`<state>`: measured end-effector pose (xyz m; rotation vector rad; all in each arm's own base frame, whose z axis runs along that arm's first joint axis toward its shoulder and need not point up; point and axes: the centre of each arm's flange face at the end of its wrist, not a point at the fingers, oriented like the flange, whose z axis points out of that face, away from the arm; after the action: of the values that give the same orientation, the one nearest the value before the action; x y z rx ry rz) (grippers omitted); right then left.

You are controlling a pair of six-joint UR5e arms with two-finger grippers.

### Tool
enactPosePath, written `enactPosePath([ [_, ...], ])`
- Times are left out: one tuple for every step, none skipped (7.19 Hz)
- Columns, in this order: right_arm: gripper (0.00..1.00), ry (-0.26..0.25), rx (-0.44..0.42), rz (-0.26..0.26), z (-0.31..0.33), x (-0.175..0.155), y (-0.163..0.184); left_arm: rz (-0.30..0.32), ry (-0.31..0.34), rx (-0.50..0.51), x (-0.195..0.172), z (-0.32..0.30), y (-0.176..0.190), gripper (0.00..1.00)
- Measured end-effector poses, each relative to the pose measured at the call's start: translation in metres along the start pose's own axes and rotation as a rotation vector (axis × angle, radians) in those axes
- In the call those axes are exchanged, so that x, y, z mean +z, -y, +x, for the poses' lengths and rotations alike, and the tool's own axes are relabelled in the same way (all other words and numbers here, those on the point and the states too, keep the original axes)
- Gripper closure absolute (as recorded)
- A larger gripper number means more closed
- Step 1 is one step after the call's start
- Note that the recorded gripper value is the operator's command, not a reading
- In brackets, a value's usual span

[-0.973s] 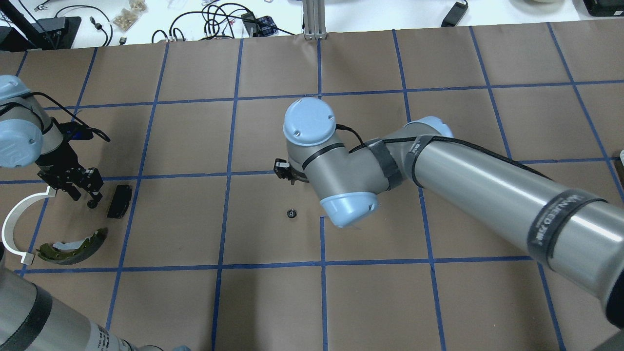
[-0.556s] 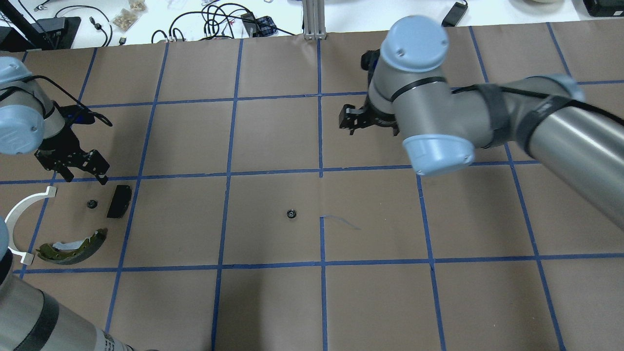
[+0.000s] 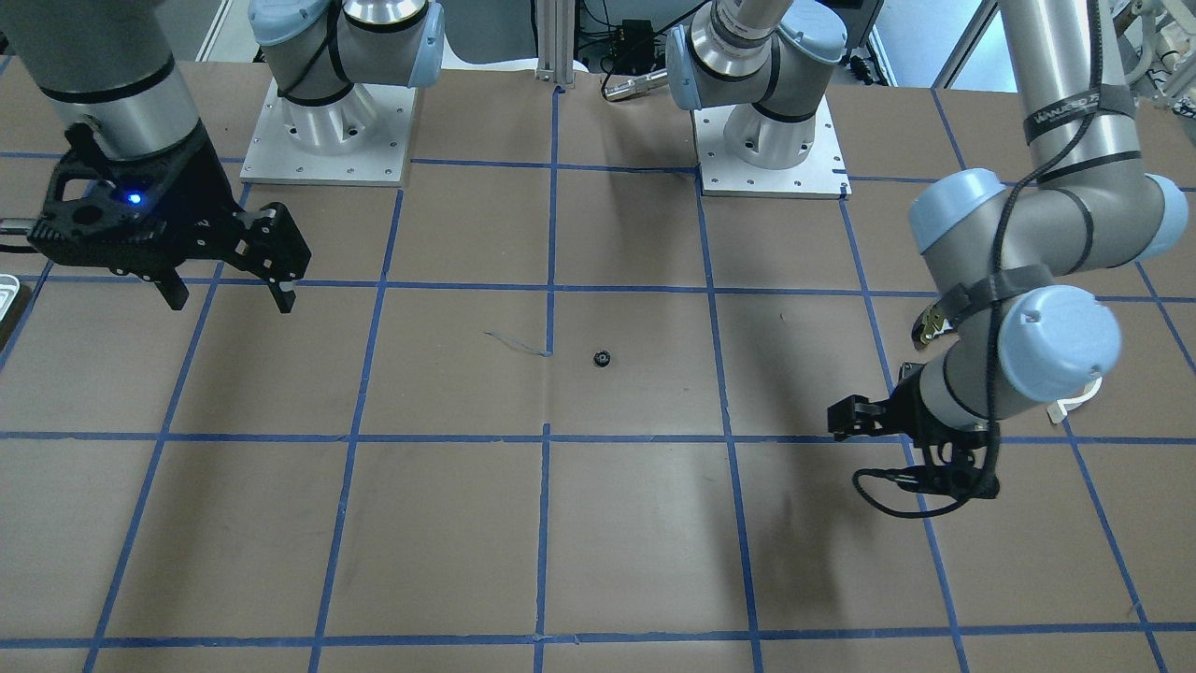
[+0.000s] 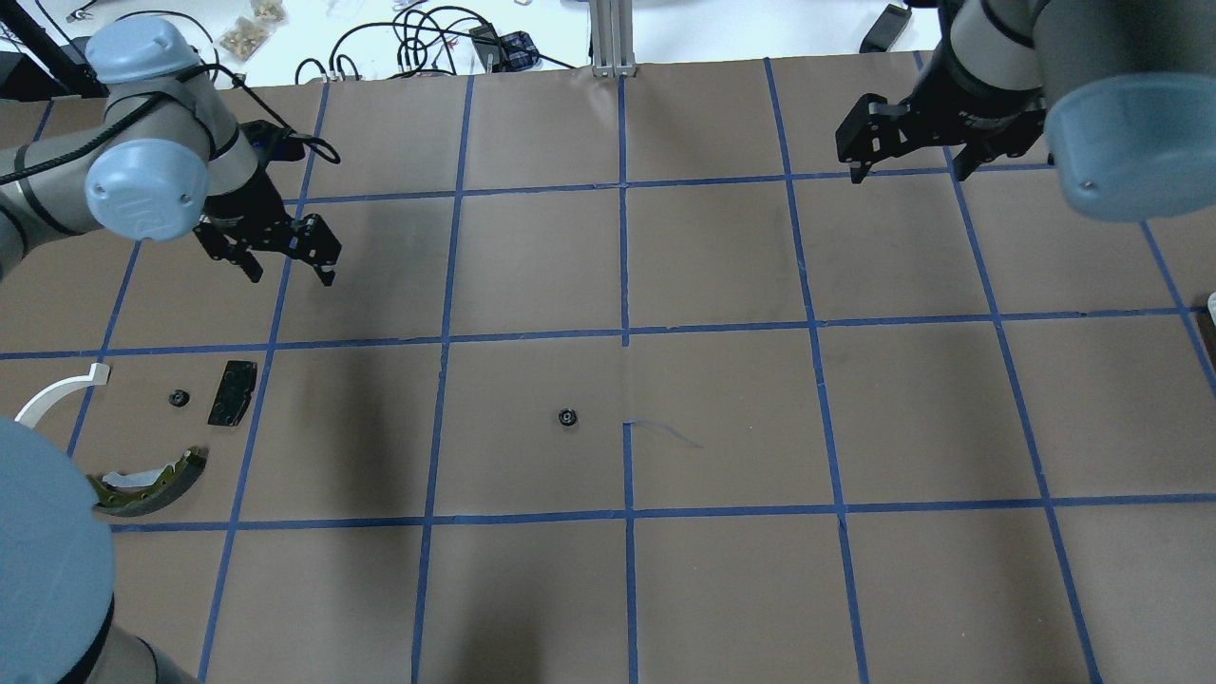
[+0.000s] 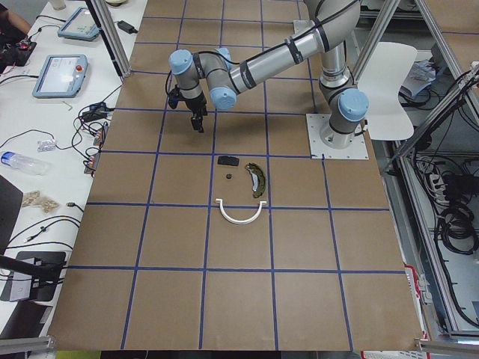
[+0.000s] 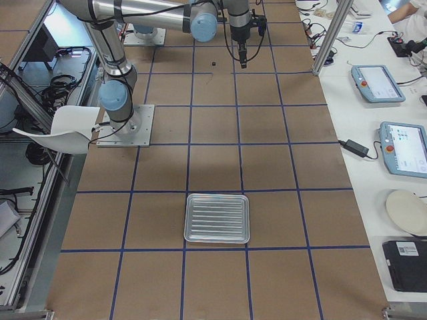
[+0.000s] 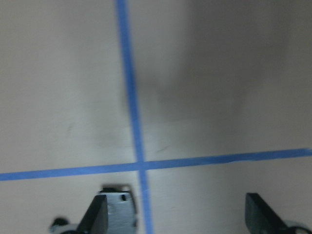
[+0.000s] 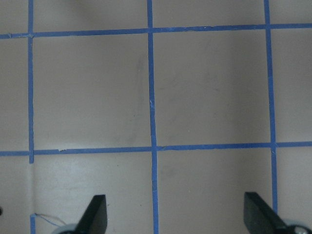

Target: Place bearing gear from tray to pile

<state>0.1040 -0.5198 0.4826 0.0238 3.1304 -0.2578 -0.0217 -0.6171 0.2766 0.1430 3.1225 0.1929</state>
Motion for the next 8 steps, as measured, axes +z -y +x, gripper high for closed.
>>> enactPosePath([
  [0.0,0.005,-0.013,-0.026,-0.003,-0.019,-0.003,0.017,-0.008,0.008,-0.009,0.056,0.001,0.0],
  [0.0,0.01,-0.045,-0.043,-0.019,-0.033,-0.013,0.021,-0.024,0.011,-0.01,0.111,-0.004,0.0],
  [0.0,0.006,-0.085,-0.058,-0.038,-0.04,-0.024,0.011,-0.047,0.009,-0.004,0.158,-0.011,0.0],
  [0.0,-0.009,-0.105,-0.071,-0.045,-0.04,-0.029,-0.005,-0.056,0.015,0.005,0.189,-0.016,0.0],
  [0.0,-0.027,-0.109,-0.081,-0.045,-0.039,-0.031,-0.021,-0.06,0.021,0.014,0.213,-0.023,0.0],
  [0.0,-0.032,-0.109,-0.084,-0.044,-0.039,-0.031,-0.042,-0.063,0.03,0.025,0.233,-0.034,0.0],
  [0.0,-0.033,-0.109,-0.083,-0.044,-0.039,-0.031,-0.062,-0.063,0.036,0.038,0.243,-0.044,0.0],
  [0.0,-0.032,-0.107,-0.085,-0.044,-0.038,-0.032,-0.079,-0.064,0.039,0.052,0.247,-0.052,0.0],
])
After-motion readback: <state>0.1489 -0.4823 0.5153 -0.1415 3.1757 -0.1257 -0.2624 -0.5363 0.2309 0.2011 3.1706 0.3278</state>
